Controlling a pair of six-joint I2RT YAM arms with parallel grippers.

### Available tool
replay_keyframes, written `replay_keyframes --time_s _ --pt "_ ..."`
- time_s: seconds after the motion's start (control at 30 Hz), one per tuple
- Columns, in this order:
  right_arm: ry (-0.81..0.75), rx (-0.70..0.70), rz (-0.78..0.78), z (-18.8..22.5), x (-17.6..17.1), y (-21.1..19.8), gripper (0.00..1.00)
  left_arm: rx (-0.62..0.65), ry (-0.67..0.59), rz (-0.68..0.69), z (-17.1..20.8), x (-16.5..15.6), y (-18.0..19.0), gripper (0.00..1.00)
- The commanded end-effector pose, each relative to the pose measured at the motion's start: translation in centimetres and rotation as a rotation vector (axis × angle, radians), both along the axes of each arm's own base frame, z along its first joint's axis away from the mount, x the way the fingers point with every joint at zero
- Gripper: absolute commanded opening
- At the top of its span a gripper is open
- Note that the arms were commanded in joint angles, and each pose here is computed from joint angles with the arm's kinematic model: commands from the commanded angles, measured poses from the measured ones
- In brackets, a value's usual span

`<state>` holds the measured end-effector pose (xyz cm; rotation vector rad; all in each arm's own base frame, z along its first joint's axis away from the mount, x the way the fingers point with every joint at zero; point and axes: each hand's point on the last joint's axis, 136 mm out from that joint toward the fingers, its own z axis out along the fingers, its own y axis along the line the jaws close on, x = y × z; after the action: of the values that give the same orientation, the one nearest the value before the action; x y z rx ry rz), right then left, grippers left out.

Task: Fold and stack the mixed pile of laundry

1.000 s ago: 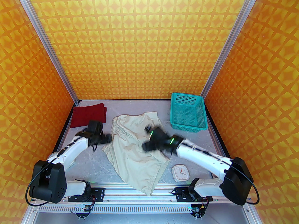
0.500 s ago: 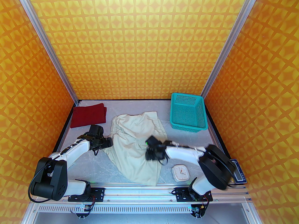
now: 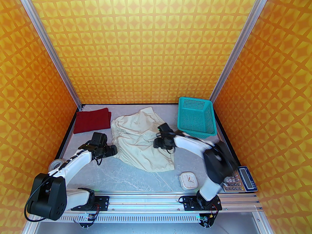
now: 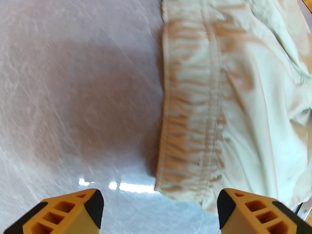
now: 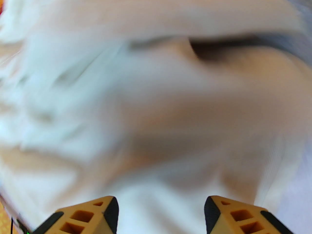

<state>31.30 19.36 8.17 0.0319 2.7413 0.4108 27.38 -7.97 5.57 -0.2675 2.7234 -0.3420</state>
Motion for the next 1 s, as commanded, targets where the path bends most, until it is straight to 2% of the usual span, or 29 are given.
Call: replay_keyframes --time_s 0.0,0.13,0.27,0.43,0.6,0.7,0.77,0.87,0.93,0.97 --pt "0.042 0.024 -0.039 0.6 -3.6 -1.8 0.65 -0.034 0.036 -0.018 -1.2 -1.3 -1.3 0.81" --pt "0.112 0.099 -0.102 -1.0 -7.4 -3.7 0.65 -0.063 0.024 -0.022 -2.1 -0.9 -2.2 0.80" --pt "0.140 0.147 -0.143 -2.2 -9.9 -4.7 0.66 -0.076 0.031 -0.036 -2.8 -0.8 -3.0 0.76" --pt "0.187 0.218 -0.160 -3.9 -10.8 -3.8 0.60 -0.087 0.014 -0.046 -2.8 -0.4 -3.7 0.69" --pt "0.245 0.232 -0.125 -5.9 -11.2 -1.5 0.60 -0.095 -0.018 -0.069 -2.4 0.5 -4.4 0.59" --pt "0.271 0.235 -0.114 -6.8 -11.4 -0.5 0.58 -0.100 -0.045 -0.074 -2.2 1.0 -4.5 0.47" --pt "0.238 0.215 -0.126 -6.8 -10.7 -0.8 0.52 -0.104 -0.070 -0.080 -2.1 1.5 -4.7 0.37" --pt "0.162 0.171 -0.128 -5.6 -9.1 -1.3 0.40 -0.110 -0.122 -0.098 -1.1 2.4 -5.0 0.16" --pt "0.111 0.151 -0.117 -4.3 -7.9 -1.4 0.26 -0.116 -0.181 -0.114 0.4 2.9 -5.1 0.02" --pt "0.079 0.144 -0.112 -3.4 -7.2 -1.4 0.20 -0.117 -0.212 -0.122 1.2 3.0 -5.1 0.00"
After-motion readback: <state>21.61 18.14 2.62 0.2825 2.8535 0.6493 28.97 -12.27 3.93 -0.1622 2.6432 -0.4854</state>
